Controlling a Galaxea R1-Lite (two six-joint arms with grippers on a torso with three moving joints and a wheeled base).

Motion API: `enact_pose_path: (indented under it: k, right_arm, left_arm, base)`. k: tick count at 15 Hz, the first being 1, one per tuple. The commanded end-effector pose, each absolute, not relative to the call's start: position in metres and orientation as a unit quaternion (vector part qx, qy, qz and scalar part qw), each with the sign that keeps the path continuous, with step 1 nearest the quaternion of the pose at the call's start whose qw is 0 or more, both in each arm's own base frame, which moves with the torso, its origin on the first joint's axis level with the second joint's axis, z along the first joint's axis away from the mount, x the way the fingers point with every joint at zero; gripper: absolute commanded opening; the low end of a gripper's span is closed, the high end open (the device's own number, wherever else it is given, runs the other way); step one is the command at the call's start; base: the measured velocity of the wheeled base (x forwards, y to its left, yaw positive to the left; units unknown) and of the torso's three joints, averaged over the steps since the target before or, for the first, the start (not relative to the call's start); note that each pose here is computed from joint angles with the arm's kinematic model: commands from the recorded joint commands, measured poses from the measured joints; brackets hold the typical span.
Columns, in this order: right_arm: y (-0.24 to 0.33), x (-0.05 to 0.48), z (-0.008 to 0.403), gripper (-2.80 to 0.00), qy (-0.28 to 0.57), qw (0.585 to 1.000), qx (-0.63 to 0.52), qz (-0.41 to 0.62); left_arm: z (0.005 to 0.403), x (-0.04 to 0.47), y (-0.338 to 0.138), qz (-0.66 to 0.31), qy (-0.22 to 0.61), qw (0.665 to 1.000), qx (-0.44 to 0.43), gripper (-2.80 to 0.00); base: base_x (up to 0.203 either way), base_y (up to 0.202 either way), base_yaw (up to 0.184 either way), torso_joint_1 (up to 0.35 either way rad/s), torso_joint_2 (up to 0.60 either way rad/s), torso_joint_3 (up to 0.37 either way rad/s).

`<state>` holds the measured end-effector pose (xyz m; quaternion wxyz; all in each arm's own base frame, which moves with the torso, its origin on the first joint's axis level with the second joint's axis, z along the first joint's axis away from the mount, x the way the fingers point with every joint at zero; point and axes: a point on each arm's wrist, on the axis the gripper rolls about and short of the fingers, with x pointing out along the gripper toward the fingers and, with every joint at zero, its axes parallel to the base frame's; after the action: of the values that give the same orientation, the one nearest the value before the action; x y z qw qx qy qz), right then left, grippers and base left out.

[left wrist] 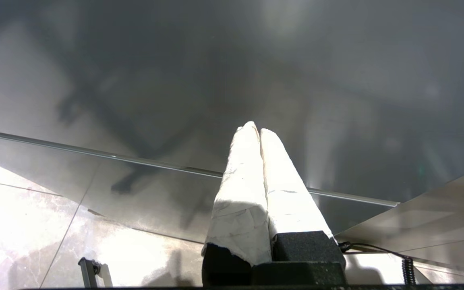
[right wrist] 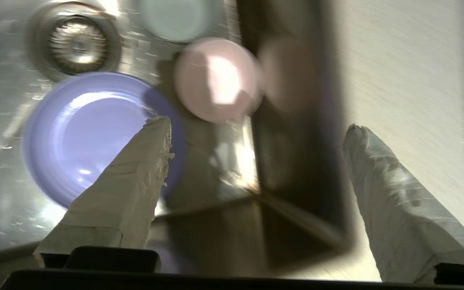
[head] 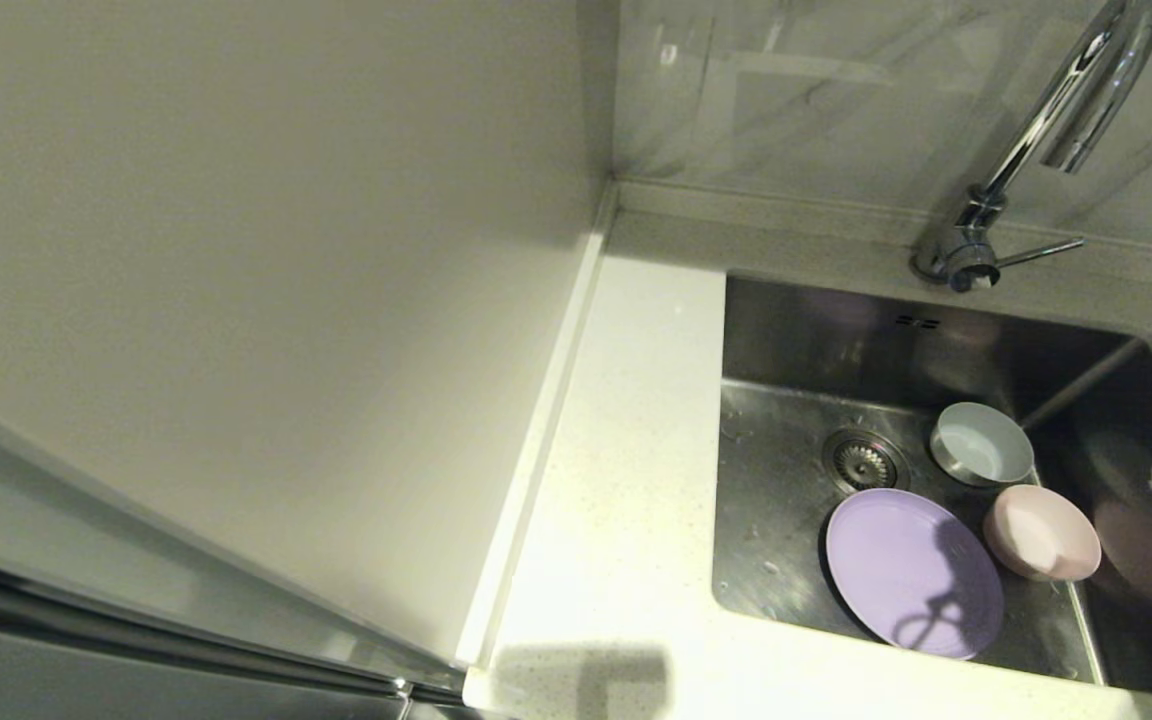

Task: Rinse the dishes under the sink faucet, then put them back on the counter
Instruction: Put a plate into the sink, then turn on the faucet

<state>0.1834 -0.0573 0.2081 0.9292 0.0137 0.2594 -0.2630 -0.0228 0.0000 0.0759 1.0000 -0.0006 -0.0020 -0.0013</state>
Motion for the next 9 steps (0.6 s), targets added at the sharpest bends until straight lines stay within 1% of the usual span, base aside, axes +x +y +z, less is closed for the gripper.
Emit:
enact_pose_path:
  k: [1,3,7,9]
  right_arm:
    - [-0.055,0.148,0.228,-2.80,0.223,0.931,0.020,-0.288]
    - [-0.050,0.129,0.225,-2.80,0.222,0.931,0.022,-0.290]
    - [-0.043,0.109,0.211,-2.80,0.229,0.933,0.033,-0.277]
    - [-0.042,0.110,0.218,-2.80,0.219,0.935,0.077,-0.269]
  left_arm:
    - [0.075,-0.023,0.000,-0.001,-0.001,1.000,-0.001,-2.80]
    - [0.075,-0.023,0.000,-0.001,-0.001,1.000,-0.001,-2.80]
    - [0.075,-0.023,0.000,-0.001,-0.001,1.000,-0.001,-2.80]
    - [0.075,-0.023,0.000,-0.002,-0.001,1.000,-0.001,-2.80]
  base:
    - [0.000,0.000,0.000,0.000,0.00,0.000]
    - [0.000,0.000,0.000,0.000,0.00,0.000]
    - [0.000,0.000,0.000,0.000,0.00,0.000]
    - [0.000,0.000,0.000,0.000,0.00,0.000]
